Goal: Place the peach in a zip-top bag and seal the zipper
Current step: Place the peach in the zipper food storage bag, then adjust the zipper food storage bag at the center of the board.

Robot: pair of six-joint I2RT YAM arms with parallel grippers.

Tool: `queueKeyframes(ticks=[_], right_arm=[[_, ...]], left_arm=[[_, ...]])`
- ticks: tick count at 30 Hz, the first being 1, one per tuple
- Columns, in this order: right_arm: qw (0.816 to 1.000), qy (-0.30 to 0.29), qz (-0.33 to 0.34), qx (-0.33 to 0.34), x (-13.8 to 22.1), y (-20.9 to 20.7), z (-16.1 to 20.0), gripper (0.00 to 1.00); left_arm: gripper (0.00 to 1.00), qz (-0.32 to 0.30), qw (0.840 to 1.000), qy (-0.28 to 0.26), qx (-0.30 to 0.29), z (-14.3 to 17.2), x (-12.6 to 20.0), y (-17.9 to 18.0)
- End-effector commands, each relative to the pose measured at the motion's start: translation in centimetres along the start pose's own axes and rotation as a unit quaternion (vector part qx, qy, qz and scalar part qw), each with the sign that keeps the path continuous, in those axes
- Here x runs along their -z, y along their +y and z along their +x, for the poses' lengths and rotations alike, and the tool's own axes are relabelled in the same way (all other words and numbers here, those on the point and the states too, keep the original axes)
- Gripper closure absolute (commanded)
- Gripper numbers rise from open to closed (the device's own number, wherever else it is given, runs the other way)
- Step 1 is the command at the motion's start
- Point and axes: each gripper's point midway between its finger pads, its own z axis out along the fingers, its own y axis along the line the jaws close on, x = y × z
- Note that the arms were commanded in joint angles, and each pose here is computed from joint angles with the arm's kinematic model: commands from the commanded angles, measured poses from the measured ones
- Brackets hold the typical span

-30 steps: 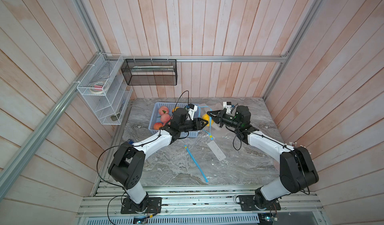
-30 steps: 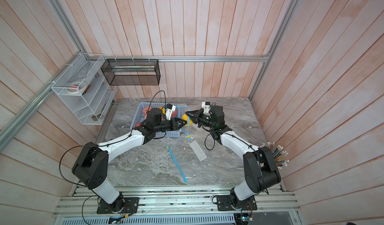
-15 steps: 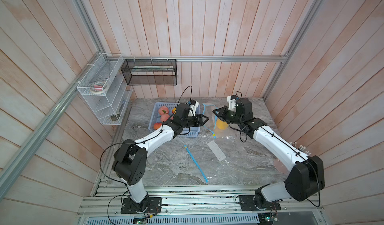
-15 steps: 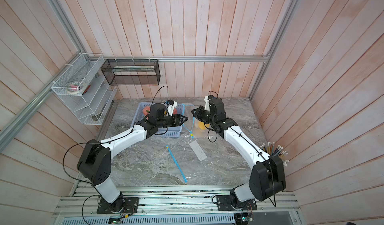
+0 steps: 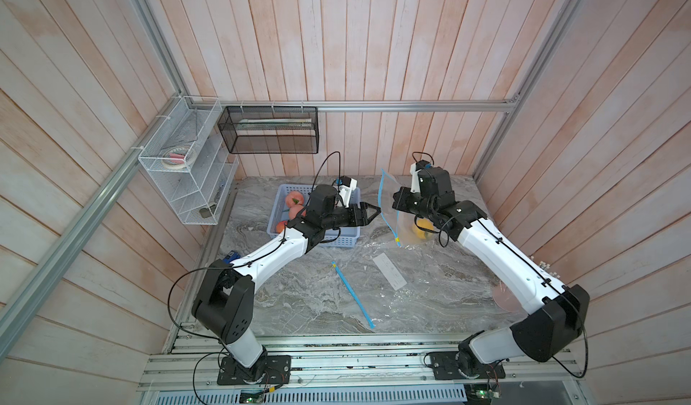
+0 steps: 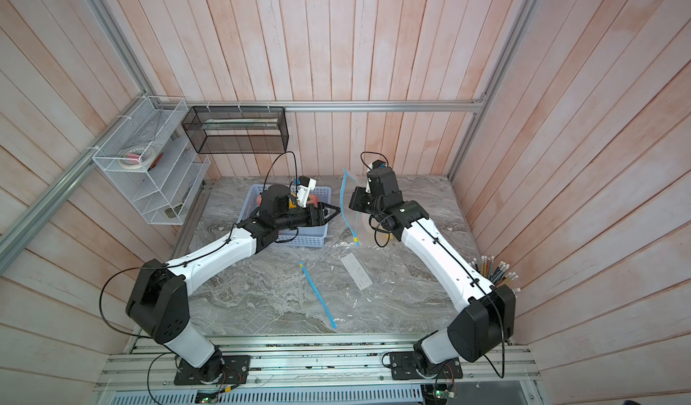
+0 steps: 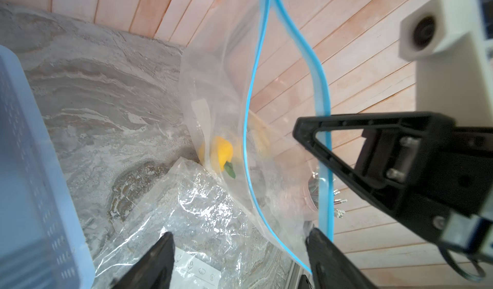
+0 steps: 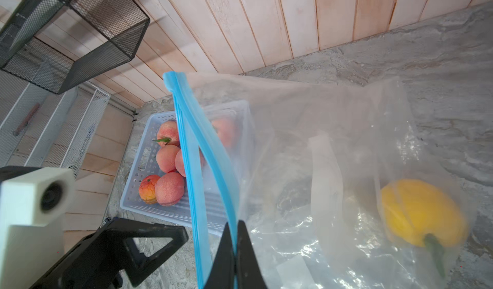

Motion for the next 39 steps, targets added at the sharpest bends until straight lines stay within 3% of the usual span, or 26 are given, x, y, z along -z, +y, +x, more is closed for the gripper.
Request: queueKeyframes(ticks=[1, 9, 14, 19, 24, 29, 34, 37, 39], right_arm=[[0.999, 0.011, 0.038, 0.035, -0.3, -0.3, 0.7, 1.0], [0.994, 0.02, 0.077, 0.078, -0.7, 0.4, 1.6, 1.0], [0.984, 0.009, 0.148, 0.094, -0.3, -1.8, 1.2, 1.0], [0.972, -0.01, 0.214, 0.094, 0.4, -3.9, 0.5, 1.0], [0.969, -0.014, 0.229, 0.088, -0.2, -4.4, 0.5, 1.0], [0.978, 0.0, 0.188, 0.088, -2.4, -2.8, 1.0, 1.0], [0.984, 0.011, 0.158, 0.088, -4.6, -1.7, 1.6, 1.0], [0.986, 0.02, 0.142, 0.089, -5.7, -1.1, 2.0, 1.0], [0.986, 0.028, 0.137, 0.092, -6.4, -1.0, 2.4, 1.0]], left_arm=[[0.19, 0.023, 1.0, 0.005, 0.009, 0.4, -0.9, -0.3], [0.25, -0.086, 0.995, -0.009, 0.058, 0.2, -2.3, 4.8], [0.28, -0.171, 0.982, -0.029, 0.077, 0.2, -1.4, 9.0], [0.28, -0.203, 0.975, -0.022, 0.087, 0.6, -0.6, 11.3], [0.28, -0.199, 0.978, -0.001, 0.07, 1.3, -0.4, 11.2], [0.19, -0.14, 0.989, 0.011, 0.041, 0.3, 0.0, 8.6], [0.09, -0.111, 0.994, -0.007, 0.019, -1.1, 2.5, 7.8], [0.02, -0.171, 0.985, -0.027, -0.005, -1.6, 5.0, 10.5], [0.0, -0.236, 0.971, -0.033, -0.021, -1.8, 6.7, 13.1]])
